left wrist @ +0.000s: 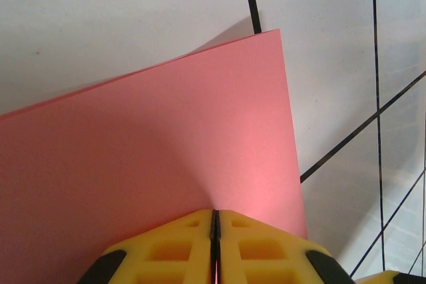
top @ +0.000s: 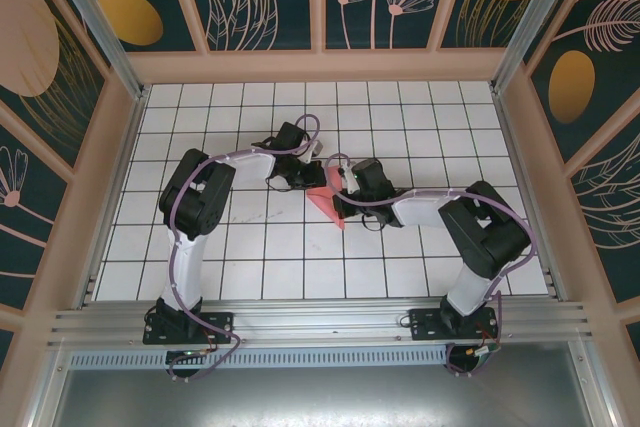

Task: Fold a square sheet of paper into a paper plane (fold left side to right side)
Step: Third fold the triangle at the center of the table.

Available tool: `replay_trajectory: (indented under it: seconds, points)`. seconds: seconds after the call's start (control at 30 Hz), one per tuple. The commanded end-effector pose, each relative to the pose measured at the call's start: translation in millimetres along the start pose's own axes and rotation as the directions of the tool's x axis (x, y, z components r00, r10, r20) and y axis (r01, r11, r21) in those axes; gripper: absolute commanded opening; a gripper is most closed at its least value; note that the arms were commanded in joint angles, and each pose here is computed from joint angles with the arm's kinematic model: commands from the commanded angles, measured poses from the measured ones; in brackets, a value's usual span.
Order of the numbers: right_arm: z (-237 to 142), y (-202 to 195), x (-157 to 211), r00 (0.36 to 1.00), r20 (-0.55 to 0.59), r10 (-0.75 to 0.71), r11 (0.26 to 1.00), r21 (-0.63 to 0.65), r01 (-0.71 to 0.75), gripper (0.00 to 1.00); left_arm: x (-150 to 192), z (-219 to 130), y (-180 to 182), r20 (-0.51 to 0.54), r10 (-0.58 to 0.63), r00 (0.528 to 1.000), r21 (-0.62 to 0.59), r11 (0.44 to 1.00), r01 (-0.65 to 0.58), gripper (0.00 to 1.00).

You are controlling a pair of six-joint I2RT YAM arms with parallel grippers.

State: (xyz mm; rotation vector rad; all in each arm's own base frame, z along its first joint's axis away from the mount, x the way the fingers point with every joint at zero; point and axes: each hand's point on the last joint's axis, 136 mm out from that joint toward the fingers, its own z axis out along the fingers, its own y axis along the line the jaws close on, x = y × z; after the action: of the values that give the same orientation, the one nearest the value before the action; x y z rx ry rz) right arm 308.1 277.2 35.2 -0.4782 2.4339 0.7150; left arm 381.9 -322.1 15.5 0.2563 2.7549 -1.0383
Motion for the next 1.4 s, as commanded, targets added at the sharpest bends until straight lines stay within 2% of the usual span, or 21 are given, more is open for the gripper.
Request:
replay_trajectory:
  seconds: [0.0, 1.37]
  points:
    - [3.2, -5.9, -8.7, 1.0, 0.011, 0.028, 0.999, 0.024, -0.028, 0.0, 11.6, 11.6, 13.7, -0.042, -0.006, 0.999, -0.052, 0.999, 0.004, 0.12]
    - [7.7, -16.8, -13.3, 0.999, 0.015, 0.052, 0.996, 0.069, -0.053, 0.0, 13.1, 12.3, 17.1, -0.043, -0.008, 0.999, -0.063, 0.998, 0.005, 0.13]
